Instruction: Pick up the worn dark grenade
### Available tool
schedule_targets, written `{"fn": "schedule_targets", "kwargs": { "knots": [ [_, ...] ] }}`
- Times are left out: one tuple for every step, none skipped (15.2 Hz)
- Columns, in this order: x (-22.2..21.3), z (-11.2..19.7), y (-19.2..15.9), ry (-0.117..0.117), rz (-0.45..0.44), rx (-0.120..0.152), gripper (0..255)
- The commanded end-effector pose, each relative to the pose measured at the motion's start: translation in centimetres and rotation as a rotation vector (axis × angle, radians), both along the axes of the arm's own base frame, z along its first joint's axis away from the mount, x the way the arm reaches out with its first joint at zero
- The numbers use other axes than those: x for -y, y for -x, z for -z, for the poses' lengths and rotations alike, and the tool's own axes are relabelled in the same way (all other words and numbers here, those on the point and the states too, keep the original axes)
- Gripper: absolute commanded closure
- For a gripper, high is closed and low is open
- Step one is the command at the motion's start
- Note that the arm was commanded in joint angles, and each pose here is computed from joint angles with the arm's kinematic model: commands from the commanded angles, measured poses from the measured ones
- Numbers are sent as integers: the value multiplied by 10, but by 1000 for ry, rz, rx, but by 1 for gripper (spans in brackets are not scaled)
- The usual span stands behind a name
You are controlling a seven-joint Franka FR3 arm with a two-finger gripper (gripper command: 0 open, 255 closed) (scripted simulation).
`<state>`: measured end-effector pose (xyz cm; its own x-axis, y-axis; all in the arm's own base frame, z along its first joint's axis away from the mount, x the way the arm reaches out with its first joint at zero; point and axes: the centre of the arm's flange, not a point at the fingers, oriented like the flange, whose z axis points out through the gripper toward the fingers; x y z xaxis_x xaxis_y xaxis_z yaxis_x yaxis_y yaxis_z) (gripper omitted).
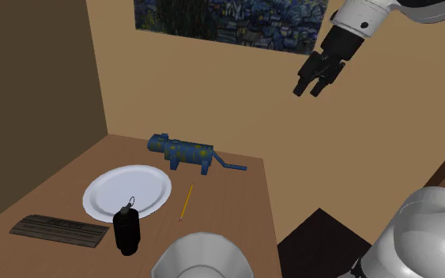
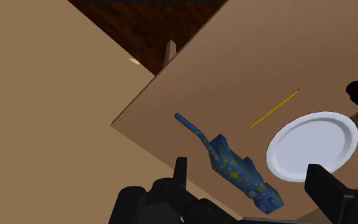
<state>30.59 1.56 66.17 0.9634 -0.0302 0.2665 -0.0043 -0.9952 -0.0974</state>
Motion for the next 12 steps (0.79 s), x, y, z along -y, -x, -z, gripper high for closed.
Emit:
{"fn": "schedule_targets", "kwargs": {
  "knots": [
    [0, 0, 0, 0, 0, 0, 0],
    [-10, 5, -8, 3, -11, -8, 0],
    [-20, 10, -16, 6, -23, -16, 0],
    [-30, 15, -23, 9, -34, -25, 0],
    [-41, 20, -31, 11, -46, -33, 0],
    [-51, 26, -38, 14, -57, -41, 0],
    [-62, 31, -45, 17, -68, -49, 0],
    [-72, 37, -53, 20, -80, -57, 0],
    [-83, 42, -59, 23, -91, -66, 0],
    [-93, 48, -66, 26, -102, -74, 0],
    [-104, 54, -73, 29, -114, -82, 0],
    [-115, 60, -79, 32, -125, -90, 0]
  ]
}}
